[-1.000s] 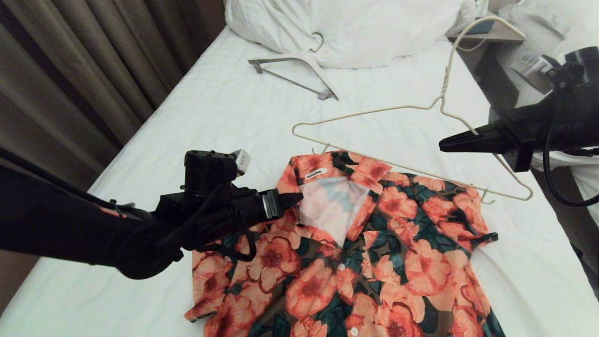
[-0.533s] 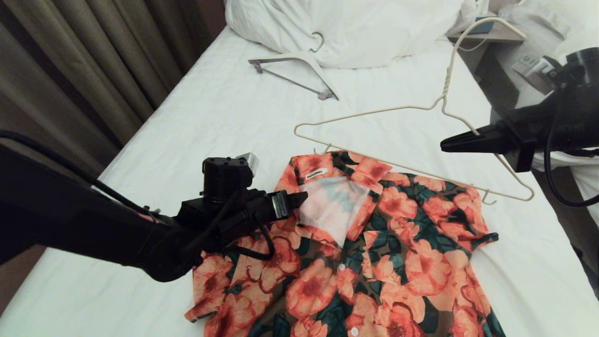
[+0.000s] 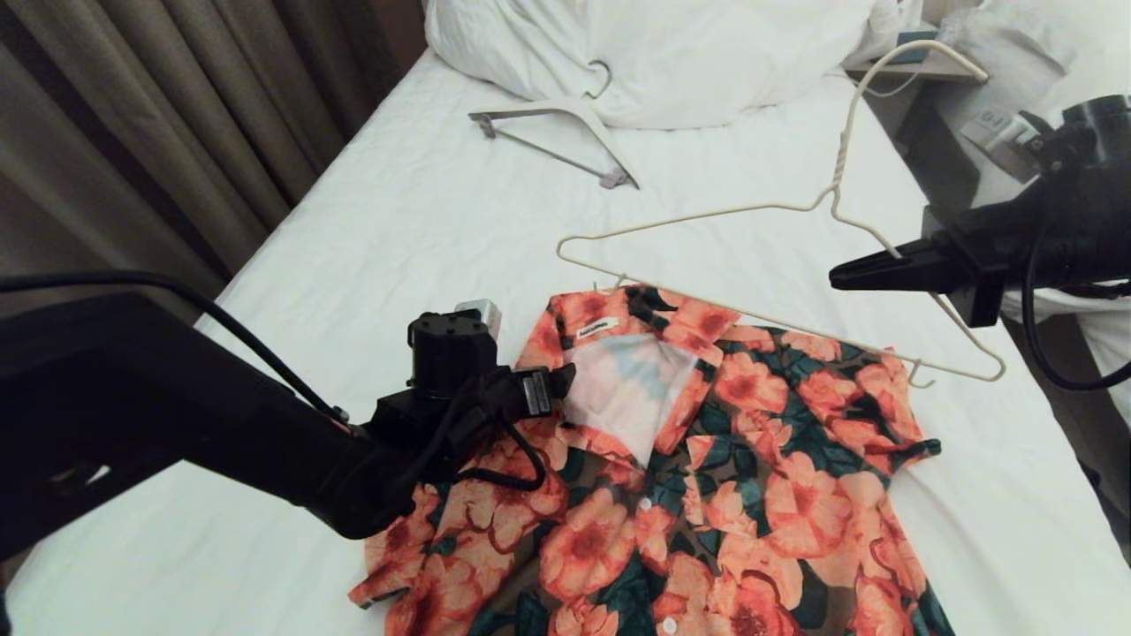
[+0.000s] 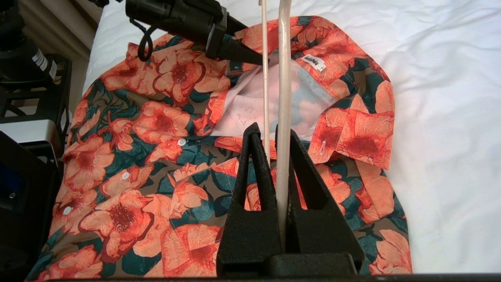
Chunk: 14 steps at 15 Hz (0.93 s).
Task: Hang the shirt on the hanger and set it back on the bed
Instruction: Lift the shirt and hanger
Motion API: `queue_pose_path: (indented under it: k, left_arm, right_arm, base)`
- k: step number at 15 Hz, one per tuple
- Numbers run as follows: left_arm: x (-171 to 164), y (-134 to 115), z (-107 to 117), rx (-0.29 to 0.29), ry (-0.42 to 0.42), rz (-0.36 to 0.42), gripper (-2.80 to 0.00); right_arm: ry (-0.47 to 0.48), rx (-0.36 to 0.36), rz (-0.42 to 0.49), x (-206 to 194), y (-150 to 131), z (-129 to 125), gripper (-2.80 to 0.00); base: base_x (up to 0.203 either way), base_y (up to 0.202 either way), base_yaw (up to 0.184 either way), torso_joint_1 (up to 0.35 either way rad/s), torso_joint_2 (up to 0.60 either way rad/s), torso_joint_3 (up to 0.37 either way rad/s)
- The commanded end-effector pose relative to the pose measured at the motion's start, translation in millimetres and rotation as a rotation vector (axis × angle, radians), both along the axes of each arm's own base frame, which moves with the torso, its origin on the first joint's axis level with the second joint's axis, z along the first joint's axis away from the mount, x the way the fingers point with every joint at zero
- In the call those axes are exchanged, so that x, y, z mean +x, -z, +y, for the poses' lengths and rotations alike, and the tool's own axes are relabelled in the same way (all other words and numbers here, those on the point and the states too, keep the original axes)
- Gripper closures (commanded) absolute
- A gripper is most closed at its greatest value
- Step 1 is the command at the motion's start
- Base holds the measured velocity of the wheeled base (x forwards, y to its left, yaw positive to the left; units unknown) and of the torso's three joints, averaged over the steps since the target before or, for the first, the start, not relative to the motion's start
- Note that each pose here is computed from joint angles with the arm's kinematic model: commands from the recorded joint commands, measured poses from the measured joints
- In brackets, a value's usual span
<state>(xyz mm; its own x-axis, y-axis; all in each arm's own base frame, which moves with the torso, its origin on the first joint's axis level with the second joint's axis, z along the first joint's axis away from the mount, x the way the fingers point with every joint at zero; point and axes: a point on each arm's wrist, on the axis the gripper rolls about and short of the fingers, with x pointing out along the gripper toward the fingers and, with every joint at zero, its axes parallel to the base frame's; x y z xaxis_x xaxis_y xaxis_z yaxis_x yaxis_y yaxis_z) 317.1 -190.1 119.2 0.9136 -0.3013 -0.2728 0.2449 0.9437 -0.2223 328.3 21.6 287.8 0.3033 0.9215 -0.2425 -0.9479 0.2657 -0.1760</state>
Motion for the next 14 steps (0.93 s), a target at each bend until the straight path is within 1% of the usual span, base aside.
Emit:
queue_pose_path:
  k: [1, 5, 7, 10, 11, 13, 14]
  left_arm:
    - [1.2, 3.4, -0.7, 0.001, -0.002, 0.005, 0.0]
    - [3.0, -2.2, -0.5, -0.009, -0.006, -0.012, 0.0]
    - [8.7, -9.8, 3.0, -0.024, -0.023, -0.034, 0.0]
    - [3.8, -38.0, 11.5, -0.045, -0.034, -0.067, 0.0]
    - [-1.3, -49.0, 13.3, -0.04, -0.031, -0.054, 0.0]
    - [-13.3, -66.0, 12.2, 0.001, -0.016, 0.024, 0.0]
    - [-19.0, -78.8, 13.3, 0.009, -0.012, 0.042, 0.0]
  right_arm:
    - [-0.007, 0.003, 0.0, 0.3, 0.7, 0.2, 0.0]
    - [-0.008, 0.002, 0.0, 2.4, 0.9, 1.2, 0.0]
    - [-0.011, 0.004, 0.0, 2.0, 0.4, 1.7, 0.0]
    - [-0.01, 0.001, 0.029, 1.6, 4.6, 4.1, 0.0]
    - [0.0, -0.01, 0.051, 0.4, 6.5, 6.4, 0.0]
    - [0.01, -0.04, 0.083, -2.4, 12.2, 14.0, 0.0]
    - [0.004, -0.043, 0.089, -3.2, 13.7, 16.5, 0.0]
  base:
    - [0.0, 0.0, 0.0, 0.0, 0.0, 0.0]
    - [0.0, 0.0, 0.0, 0.0, 0.0, 0.0]
    - [0.0, 0.0, 0.0, 0.0, 0.0, 0.0]
    - [0.0, 0.0, 0.0, 0.0, 0.0, 0.0]
    - [0.0, 0.0, 0.0, 0.0, 0.0, 0.0]
    - [0.0, 0.0, 0.0, 0.0, 0.0, 0.0]
    - [0.0, 0.0, 0.0, 0.0, 0.0, 0.0]
